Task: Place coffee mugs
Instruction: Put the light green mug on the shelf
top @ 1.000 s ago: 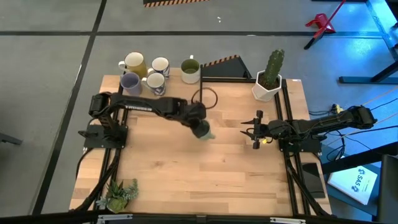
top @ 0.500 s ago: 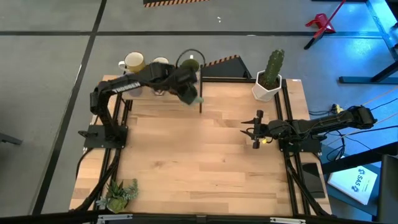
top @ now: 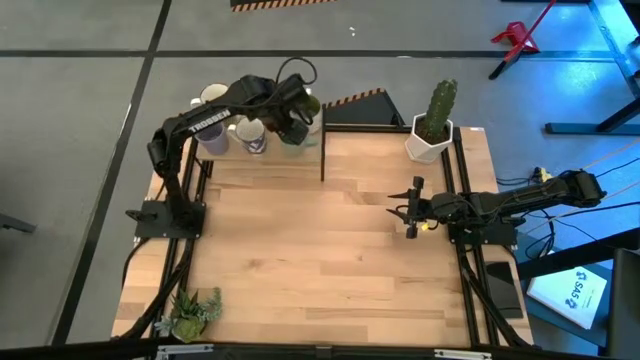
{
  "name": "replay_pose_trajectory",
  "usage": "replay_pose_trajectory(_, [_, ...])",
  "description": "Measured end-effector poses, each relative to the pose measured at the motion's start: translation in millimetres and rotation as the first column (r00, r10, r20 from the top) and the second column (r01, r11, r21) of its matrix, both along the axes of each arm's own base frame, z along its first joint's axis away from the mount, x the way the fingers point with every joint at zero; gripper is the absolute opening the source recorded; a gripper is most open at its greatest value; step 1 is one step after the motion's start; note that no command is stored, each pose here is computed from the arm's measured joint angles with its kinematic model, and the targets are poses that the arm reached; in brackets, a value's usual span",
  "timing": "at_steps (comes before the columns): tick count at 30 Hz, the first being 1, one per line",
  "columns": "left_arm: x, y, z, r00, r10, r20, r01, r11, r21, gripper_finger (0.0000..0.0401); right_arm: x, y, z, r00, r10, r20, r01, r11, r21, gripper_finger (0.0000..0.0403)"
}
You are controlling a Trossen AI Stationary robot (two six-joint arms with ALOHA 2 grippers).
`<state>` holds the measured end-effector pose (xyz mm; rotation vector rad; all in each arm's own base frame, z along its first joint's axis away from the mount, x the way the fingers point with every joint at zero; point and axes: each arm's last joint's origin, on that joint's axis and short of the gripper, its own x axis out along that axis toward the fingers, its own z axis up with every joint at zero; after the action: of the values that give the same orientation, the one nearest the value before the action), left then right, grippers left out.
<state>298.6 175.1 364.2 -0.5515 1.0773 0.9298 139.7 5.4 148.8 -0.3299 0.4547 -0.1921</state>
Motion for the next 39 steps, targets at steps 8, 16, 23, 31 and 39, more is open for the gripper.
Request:
replay_pose_trajectory(8, [12,5,-10,0.999,-0.031,0.023,0.031,0.999,-0.035,0.0022,0,0,0,1.000,-0.010,0.001,0.010,1.000,-0.005,0.0177])
replay_pose_trajectory(16, [15,7,-15,0.999,-0.040,0.008,0.040,0.998,-0.038,0.0022,0,-1,0,1.000,-0.024,0.001,0.024,1.000,-0.012,0.0177])
replay_pose_trajectory(23, [14,8,-15,0.999,-0.033,0.003,0.033,0.999,-0.028,0.0045,0,-1,0,1.000,-0.024,0.002,0.024,1.000,-0.012,0.0177])
replay_pose_trajectory(31, [17,10,-13,0.999,-0.024,0.032,0.024,1.000,0.011,0.0106,0,-1,0,1.000,-0.024,0.002,0.024,1.000,-0.012,0.0177])
replay_pose_trajectory(39, [10,8,-1,0.997,-0.055,0.059,0.052,0.998,0.039,0.0122,0,-1,0,1.000,-0.023,0.002,0.023,1.000,-0.011,0.0177])
